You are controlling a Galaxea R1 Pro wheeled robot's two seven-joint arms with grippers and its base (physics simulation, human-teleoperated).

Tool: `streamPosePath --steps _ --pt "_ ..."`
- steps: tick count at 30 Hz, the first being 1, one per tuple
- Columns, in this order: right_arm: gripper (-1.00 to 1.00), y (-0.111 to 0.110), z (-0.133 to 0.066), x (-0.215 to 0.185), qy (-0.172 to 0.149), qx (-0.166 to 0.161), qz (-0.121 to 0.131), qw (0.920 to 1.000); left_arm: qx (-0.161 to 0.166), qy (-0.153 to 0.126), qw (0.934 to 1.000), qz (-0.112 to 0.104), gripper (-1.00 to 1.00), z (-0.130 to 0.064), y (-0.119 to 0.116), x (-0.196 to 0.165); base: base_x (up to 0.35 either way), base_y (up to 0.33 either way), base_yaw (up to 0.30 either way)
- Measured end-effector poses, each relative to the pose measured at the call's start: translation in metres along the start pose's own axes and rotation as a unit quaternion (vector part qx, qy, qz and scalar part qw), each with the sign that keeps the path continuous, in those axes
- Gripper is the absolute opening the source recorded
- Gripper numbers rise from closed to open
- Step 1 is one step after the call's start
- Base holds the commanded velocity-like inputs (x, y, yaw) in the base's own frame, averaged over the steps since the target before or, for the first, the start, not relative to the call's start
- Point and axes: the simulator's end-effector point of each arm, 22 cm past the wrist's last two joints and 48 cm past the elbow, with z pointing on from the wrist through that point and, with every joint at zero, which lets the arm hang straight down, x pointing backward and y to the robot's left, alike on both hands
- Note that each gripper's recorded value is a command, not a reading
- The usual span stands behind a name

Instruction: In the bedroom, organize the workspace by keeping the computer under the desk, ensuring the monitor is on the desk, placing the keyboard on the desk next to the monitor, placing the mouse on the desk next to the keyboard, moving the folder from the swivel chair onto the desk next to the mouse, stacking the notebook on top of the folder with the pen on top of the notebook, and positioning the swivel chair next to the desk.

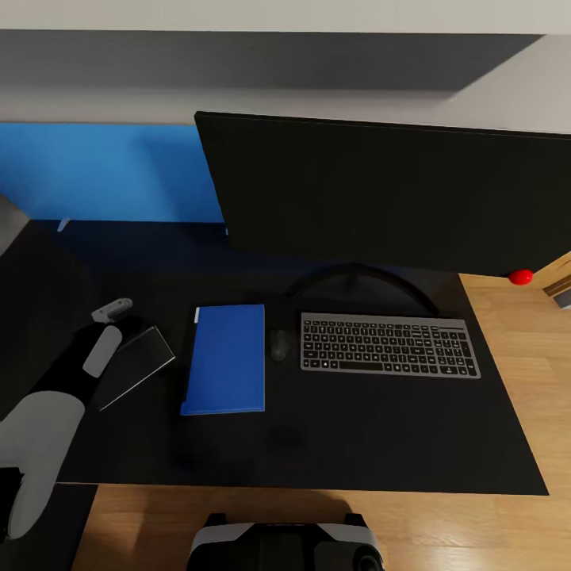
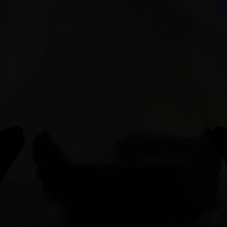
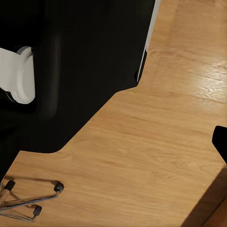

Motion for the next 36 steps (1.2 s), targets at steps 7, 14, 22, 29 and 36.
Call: streamPosePath --steps 7,14,22,29,36 --pt "1.0 0.0 0.0 -0.0001 0.0 0.0 0.0 1.0 0.0 -0.001 1.0 0.001 1.0 -0.0004 0.0005 0.0011 -0.083 0.0 0.0" --pt "1.0 0.0 0.0 0.0001 0.0 0.0 0.0 1.0 0.001 -0.001 1.0 0.001 1.0 -0.0007 0.0006 0.0014 -0.201 0.0 0.0" --pt "1.0 0.0 0.0 0.0 0.0 0.0 0.0 1.0 0.0 -0.002 1.0 0.002 1.0 -0.0009 0.0012 0.0013 -0.046 0.0 0.0" --pt "1.0 -0.0002 0.0 -0.0001 0.0 0.0 0.0 1.0 0.0 -0.002 1.0 0.002 1.0 -0.0006 0.0008 0.0014 -0.076 0.0 0.0" --pt "1.0 -0.0004 0.0 -0.0001 0.0 0.0 0.001 1.0 0.001 -0.002 1.0 0.002 1.0 -0.0006 0.0007 0.0015 -0.216 0.0 0.0"
